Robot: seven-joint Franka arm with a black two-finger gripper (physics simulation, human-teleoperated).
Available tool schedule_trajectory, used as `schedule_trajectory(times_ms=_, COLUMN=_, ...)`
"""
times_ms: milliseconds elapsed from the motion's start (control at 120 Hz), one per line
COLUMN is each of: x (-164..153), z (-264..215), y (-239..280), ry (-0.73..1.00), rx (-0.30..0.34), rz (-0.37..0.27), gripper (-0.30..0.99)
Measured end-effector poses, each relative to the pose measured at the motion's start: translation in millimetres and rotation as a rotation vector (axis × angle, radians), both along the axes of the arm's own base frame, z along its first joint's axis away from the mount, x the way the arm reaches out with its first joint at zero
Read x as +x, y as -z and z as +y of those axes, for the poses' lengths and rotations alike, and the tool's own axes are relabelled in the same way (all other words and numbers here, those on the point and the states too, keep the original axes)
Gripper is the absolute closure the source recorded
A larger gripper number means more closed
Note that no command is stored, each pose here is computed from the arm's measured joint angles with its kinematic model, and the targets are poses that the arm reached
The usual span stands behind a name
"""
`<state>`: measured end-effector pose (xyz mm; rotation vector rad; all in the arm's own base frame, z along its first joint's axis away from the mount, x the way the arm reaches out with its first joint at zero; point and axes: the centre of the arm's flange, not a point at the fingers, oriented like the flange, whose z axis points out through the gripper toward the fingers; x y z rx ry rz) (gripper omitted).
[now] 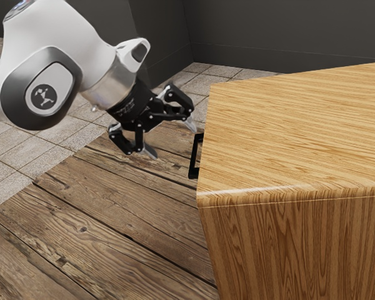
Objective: Pull the drawer handle with one arm to open the drawer
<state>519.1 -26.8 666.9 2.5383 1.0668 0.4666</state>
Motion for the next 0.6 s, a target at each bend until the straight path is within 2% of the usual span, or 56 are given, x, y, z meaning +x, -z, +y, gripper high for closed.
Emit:
schedule_trajectory(times_ms=317, x=-7.7, z=-4.9, y=9.5, ry=0.037, rx=-0.031, rz=0.062, gripper=0.0)
schedule_trajectory(times_ms=600, x=-12.4, z=-12.2, y=11.2, ry=0.082, rx=-0.035, rz=0.071, gripper=0.0)
